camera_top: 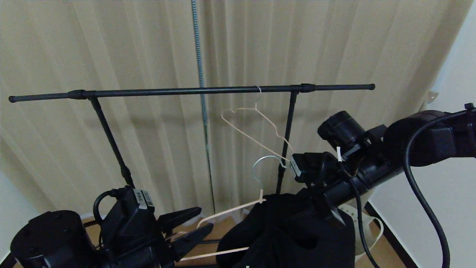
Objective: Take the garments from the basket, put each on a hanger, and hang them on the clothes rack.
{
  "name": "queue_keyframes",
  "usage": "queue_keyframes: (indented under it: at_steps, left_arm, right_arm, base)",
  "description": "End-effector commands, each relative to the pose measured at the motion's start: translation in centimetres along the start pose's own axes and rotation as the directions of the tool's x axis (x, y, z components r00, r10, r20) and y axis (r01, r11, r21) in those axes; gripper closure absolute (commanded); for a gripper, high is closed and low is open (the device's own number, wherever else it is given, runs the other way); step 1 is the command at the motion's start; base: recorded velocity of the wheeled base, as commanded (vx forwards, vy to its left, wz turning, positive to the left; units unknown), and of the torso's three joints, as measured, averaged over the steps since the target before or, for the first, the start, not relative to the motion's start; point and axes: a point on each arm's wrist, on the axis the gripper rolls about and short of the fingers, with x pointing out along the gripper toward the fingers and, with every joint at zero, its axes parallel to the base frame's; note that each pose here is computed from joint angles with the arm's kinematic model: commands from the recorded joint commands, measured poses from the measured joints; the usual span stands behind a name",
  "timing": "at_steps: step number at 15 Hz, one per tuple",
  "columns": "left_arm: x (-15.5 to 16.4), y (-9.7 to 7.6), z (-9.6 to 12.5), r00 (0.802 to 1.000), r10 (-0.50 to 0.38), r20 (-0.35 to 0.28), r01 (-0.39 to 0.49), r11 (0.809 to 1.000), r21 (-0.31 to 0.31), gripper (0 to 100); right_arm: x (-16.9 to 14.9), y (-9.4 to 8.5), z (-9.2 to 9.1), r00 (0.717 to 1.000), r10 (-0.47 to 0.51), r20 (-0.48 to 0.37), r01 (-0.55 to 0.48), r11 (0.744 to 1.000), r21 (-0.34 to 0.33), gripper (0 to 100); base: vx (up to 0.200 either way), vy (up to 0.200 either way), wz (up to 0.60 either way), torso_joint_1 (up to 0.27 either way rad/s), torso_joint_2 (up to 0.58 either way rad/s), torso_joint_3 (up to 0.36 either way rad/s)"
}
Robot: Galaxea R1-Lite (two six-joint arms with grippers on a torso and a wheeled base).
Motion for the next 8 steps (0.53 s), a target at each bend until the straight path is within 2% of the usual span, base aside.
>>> queue_keyframes:
  at_steps: [1, 4, 6, 7, 8]
  left_arm:
    - [0.1, 0.0, -0.1, 1.0, -0.003, -0.004, 0.003, 1.0, -0.013, 0]
    - [-0.1, 0.2, 0.1, 1.0, 0.01, 0.005, -0.01, 1.0, -0.021, 0]
    - [-1.2, 1.1, 1.8, 0.994, 0.067, 0.091, -0.067, 0.998, -0.007, 0]
    - [-2.0, 1.7, 2.8, 0.983, 0.107, 0.148, -0.103, 0.994, -0.033, 0]
    - [-2.6, 2.2, 3.3, 0.975, 0.142, 0.172, -0.13, 0.989, -0.077, 0]
  right_arm:
    - [-0.6, 0.2, 0.2, 1.0, -0.017, 0.009, 0.017, 1.0, -0.009, 100]
    - [-1.8, 0.0, -0.2, 0.999, -0.049, 0.017, 0.049, 0.999, 0.009, 100]
    - [-2.1, -0.2, -0.3, 0.998, -0.061, 0.02, 0.061, 0.998, 0.015, 100]
    - [-2.3, -0.3, -0.3, 0.998, -0.067, 0.021, 0.066, 0.998, 0.017, 100]
    - [-2.5, -0.4, -0.4, 0.997, -0.076, 0.024, 0.076, 0.997, 0.019, 100]
  base:
    - [0.0, 0.0, 0.0, 0.0, 0.0, 0.0]
    - [0.0, 0.0, 0.0, 0.0, 0.0, 0.0]
    - [0.0, 0.0, 0.0, 0.0, 0.0, 0.0]
    - [0.0, 0.0, 0.0, 0.0, 0.0, 0.0]
    - [0.0, 0.0, 0.0, 0.0, 0.0, 0.0]
